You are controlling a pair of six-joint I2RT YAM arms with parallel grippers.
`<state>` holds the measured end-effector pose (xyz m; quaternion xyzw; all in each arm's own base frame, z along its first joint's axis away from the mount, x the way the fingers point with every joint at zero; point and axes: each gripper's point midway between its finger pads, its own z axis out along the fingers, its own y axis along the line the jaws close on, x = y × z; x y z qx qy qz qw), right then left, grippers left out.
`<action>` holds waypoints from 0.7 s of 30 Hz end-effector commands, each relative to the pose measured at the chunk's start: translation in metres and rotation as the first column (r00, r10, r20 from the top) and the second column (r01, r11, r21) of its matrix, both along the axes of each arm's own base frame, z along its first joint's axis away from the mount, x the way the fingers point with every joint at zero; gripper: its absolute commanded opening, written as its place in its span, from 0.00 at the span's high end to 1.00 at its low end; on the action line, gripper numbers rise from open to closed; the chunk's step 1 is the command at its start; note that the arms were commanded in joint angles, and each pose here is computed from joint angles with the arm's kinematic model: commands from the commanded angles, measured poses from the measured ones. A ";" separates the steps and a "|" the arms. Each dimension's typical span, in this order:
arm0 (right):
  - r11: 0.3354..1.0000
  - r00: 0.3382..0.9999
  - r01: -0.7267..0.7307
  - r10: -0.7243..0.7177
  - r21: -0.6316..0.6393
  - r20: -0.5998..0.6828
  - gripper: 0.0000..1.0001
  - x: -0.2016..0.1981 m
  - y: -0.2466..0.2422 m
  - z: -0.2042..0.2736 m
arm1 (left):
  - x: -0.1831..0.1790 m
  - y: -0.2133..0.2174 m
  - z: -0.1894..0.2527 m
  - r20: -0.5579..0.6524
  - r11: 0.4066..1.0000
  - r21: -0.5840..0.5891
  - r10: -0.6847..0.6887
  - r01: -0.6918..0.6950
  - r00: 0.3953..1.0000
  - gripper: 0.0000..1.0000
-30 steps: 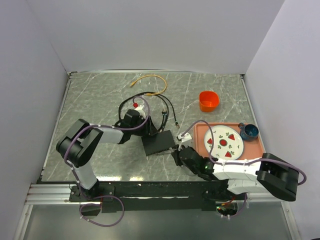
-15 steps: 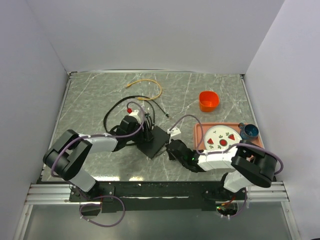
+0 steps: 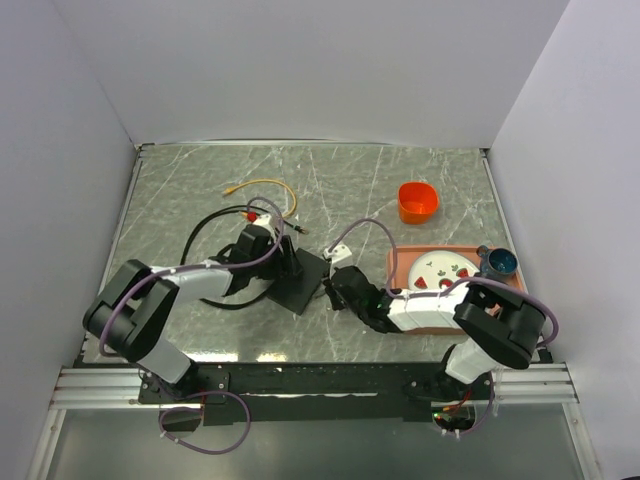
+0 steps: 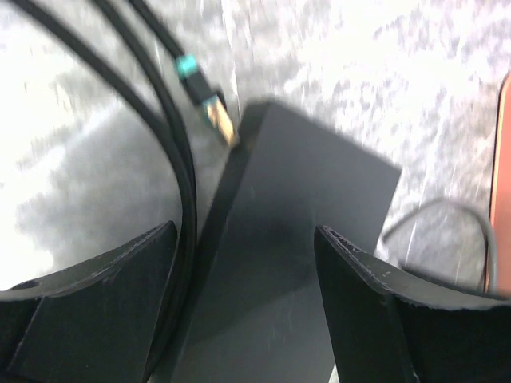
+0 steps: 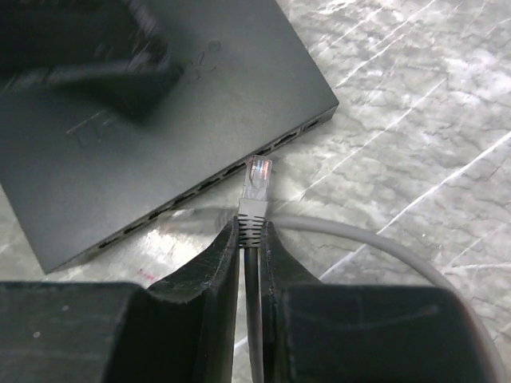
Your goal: Insert the plug into the switch port
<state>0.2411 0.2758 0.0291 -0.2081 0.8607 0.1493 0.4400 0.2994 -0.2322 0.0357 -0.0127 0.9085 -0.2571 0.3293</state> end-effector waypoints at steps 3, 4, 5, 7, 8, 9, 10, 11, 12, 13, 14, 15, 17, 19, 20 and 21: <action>0.999 1.000 -0.006 0.006 0.046 -0.007 1.00 -0.008 -0.002 0.000 | 0.008 0.007 -0.029 -0.116 0.995 0.098 0.008 0.004 0.993 0.23; 0.999 1.000 -0.009 0.009 0.049 -0.002 1.00 -0.007 -0.001 0.001 | 0.014 0.002 -0.026 -0.110 0.996 0.091 -0.003 0.014 0.994 0.23; 0.999 1.000 -0.015 0.015 0.050 0.002 1.00 -0.007 0.000 0.002 | 0.013 0.002 -0.032 -0.129 0.994 0.104 -0.013 0.026 0.992 0.24; 0.998 1.000 -0.022 0.022 0.060 0.005 1.00 -0.007 0.002 0.004 | 0.016 0.000 -0.032 -0.128 0.993 0.109 -0.026 0.040 0.991 0.24; 0.997 1.000 -0.029 0.028 0.066 0.013 1.00 -0.007 0.002 0.006 | 0.018 -0.001 -0.032 -0.129 0.993 0.114 -0.030 0.044 0.991 0.24; 0.996 0.999 -0.049 0.049 0.072 0.013 1.00 -0.011 0.003 0.006 | 0.019 -0.001 -0.033 -0.127 0.992 0.120 -0.032 0.047 0.991 0.24; 0.995 0.998 -0.055 0.053 0.078 0.023 1.00 -0.012 0.002 0.008 | 0.019 0.000 -0.035 -0.131 0.991 0.127 -0.029 0.046 0.991 0.24; 0.991 0.998 -0.060 0.056 0.118 0.040 1.00 -0.013 0.005 0.017 | 0.022 0.000 -0.033 -0.127 0.990 0.132 -0.024 0.041 0.992 0.25; 0.989 0.997 -0.076 0.072 0.124 0.039 1.00 -0.018 0.003 0.015 | 0.021 0.002 -0.034 -0.128 0.990 0.138 -0.019 0.037 0.992 0.25; 0.988 0.996 -0.077 0.072 0.135 0.045 1.00 -0.020 0.002 0.018 | 0.021 0.004 -0.034 -0.127 0.989 0.147 -0.007 0.026 0.992 0.25; 0.982 0.995 -0.090 0.080 0.167 0.064 1.00 -0.023 0.005 0.028 | 0.022 0.005 -0.027 -0.109 0.990 0.140 0.006 0.010 0.994 0.25; 0.980 0.994 -0.101 0.090 0.169 0.068 1.00 -0.028 0.001 0.027 | 0.021 0.007 -0.025 -0.102 0.991 0.137 0.012 0.002 0.995 0.23; 0.973 0.990 -0.118 0.099 0.197 0.103 1.00 -0.033 0.003 0.040 | 0.021 0.010 -0.015 -0.077 0.991 0.134 0.027 -0.017 0.997 0.22; 0.971 0.986 -0.141 0.120 0.194 0.115 1.00 -0.040 0.003 0.043 | 0.015 0.016 -0.016 -0.096 0.988 0.154 0.037 -0.022 0.995 0.18; 0.969 0.982 -0.158 0.135 0.191 0.129 1.00 -0.042 0.004 0.046 | 0.014 0.017 -0.012 -0.093 0.989 0.149 0.040 -0.026 0.995 0.13; 0.967 0.979 -0.179 0.157 0.180 0.128 1.00 -0.047 0.007 0.046 | 0.012 0.018 -0.012 -0.096 0.988 0.150 0.041 -0.027 0.995 0.07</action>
